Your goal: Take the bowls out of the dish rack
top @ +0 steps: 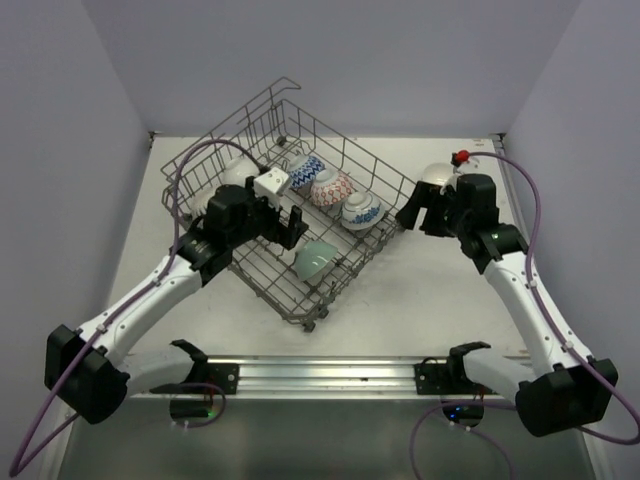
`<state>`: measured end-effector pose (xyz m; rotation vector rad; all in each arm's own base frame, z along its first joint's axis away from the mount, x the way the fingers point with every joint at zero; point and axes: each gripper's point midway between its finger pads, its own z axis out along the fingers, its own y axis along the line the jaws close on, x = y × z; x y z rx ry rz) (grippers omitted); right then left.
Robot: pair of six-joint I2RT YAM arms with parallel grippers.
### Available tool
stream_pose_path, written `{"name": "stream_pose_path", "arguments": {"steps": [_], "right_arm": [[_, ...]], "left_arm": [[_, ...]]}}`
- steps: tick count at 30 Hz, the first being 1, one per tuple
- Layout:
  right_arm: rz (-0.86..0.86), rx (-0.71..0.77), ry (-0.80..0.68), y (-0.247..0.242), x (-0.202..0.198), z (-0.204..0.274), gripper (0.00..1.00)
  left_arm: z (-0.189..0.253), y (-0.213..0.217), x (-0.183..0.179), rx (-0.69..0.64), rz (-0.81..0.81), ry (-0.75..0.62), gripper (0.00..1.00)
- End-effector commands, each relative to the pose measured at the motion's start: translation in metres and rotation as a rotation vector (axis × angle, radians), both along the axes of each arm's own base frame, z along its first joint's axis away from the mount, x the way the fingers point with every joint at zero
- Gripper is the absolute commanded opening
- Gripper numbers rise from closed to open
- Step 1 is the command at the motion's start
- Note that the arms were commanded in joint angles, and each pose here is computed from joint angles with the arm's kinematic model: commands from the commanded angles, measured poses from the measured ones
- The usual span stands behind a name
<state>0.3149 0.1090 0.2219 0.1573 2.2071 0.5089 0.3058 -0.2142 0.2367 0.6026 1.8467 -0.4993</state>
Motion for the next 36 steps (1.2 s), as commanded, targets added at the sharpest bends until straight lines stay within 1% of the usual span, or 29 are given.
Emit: {"name": "stream_pose_path", "arguments": {"steps": [1,4,7,10,15,19,22,28,34,36], "right_arm": [[0.088,-0.009,-0.095,0.006,-0.012,0.015,0.82],[0.098,-0.023,-0.079,0.004,-0.018,0.002,0.84],[0.103,-0.008,-0.066,0.006,-0.024,-0.008,0.86],[0.116,0.006,-0.068,0.009,-0.025,-0.008,0.88],[0.111,0.005,-0.084,0.007,-0.029,-0.004,0.89],[0.103,0.009,-0.1,0.005,-0.033,-0.003,0.9],[0.105,0.015,-0.103,0.006,-0.033,-0.002,0.91],[0.11,0.023,-0.093,0.008,-0.033,-0.007,0.91],[0.105,0.026,-0.096,0.007,-0.033,-0.008,0.91],[0.106,0.026,-0.095,0.008,-0.033,-0.008,0.91]], "left_arm": [[-0.004,-0.03,-0.008,0.001,-0.158,0.052,1.0],[-0.019,-0.04,-0.014,0.042,-0.193,0.099,1.0],[-0.032,-0.05,-0.022,0.102,-0.203,0.131,1.0],[-0.045,-0.059,-0.029,0.131,-0.23,0.165,1.0],[-0.062,-0.064,-0.028,0.189,-0.202,0.186,1.0],[-0.071,-0.057,-0.019,0.251,-0.131,0.191,1.0],[-0.074,-0.058,-0.019,0.257,-0.133,0.2,1.0],[-0.081,-0.07,-0.028,0.225,-0.17,0.25,1.0],[-0.074,-0.08,-0.036,0.181,-0.203,0.255,1.0],[-0.079,-0.08,-0.036,0.188,-0.206,0.265,1.0]]}}
